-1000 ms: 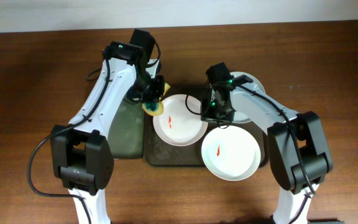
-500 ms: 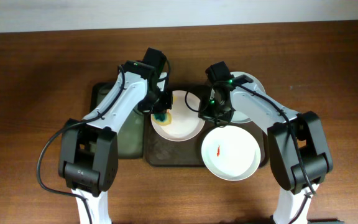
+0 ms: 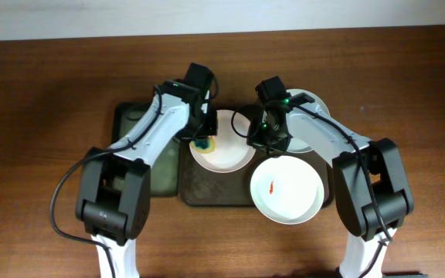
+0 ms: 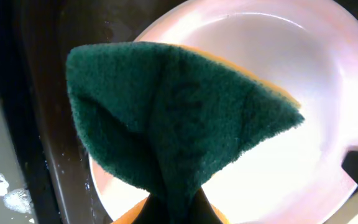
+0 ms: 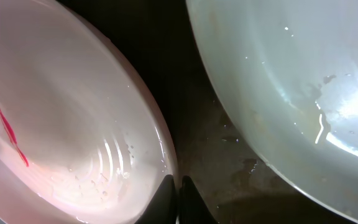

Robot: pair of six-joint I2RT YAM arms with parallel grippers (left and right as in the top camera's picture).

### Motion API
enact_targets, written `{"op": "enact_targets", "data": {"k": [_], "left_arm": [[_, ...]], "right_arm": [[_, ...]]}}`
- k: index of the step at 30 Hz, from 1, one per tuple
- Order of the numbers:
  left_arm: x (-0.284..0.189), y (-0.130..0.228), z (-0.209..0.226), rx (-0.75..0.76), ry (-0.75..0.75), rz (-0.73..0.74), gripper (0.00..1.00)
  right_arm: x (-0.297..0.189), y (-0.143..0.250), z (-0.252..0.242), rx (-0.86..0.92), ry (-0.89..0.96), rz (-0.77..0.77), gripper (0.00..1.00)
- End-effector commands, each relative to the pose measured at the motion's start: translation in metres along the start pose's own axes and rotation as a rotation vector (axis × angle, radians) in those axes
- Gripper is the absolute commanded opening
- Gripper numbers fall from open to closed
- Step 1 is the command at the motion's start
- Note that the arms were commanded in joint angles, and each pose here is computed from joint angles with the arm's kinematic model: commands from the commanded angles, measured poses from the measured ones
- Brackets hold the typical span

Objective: Clean dirty plates on tray and stack at the side
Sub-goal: 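Scrub the left white plate with the sponge in left gripper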

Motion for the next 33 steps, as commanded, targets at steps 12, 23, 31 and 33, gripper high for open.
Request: {"op": "enact_targets", "data": {"k": [12,23,31,33], "left_arm": [[0.035,0.001,-0.004,0.009,-0.084,-0.029,0.00],[0.035,0.001,-0.004,0.008,-0.086,-0.028,0.40],[0.052,0.002,0.000,0.007,-0.108,-0.003,0.44],[0.057,0.001,0.003,0.007,-0.138,-0.013,0.24]], "right_arm": [[0.005,-0.003,0.001,0.004,0.023,-0.005,0.04],[0.005,-0.003,0.000,0.004,0.033,-0.009,0.04],[0.005,-0.003,0.001,0.002,0.032,-0.007,0.04],[0.005,-0.002,0.001,0.002,0.034,-0.004,0.04]]}}
Point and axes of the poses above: each gripper's point midway between its finger pads, its own x axis out along the fingers, its own z axis along the line the jaws close on, y = z × x, the point moved 8 cm from there along -x, back along the fingers, and after that the axes turned 15 degrees about -x, right-handed, at the moved point
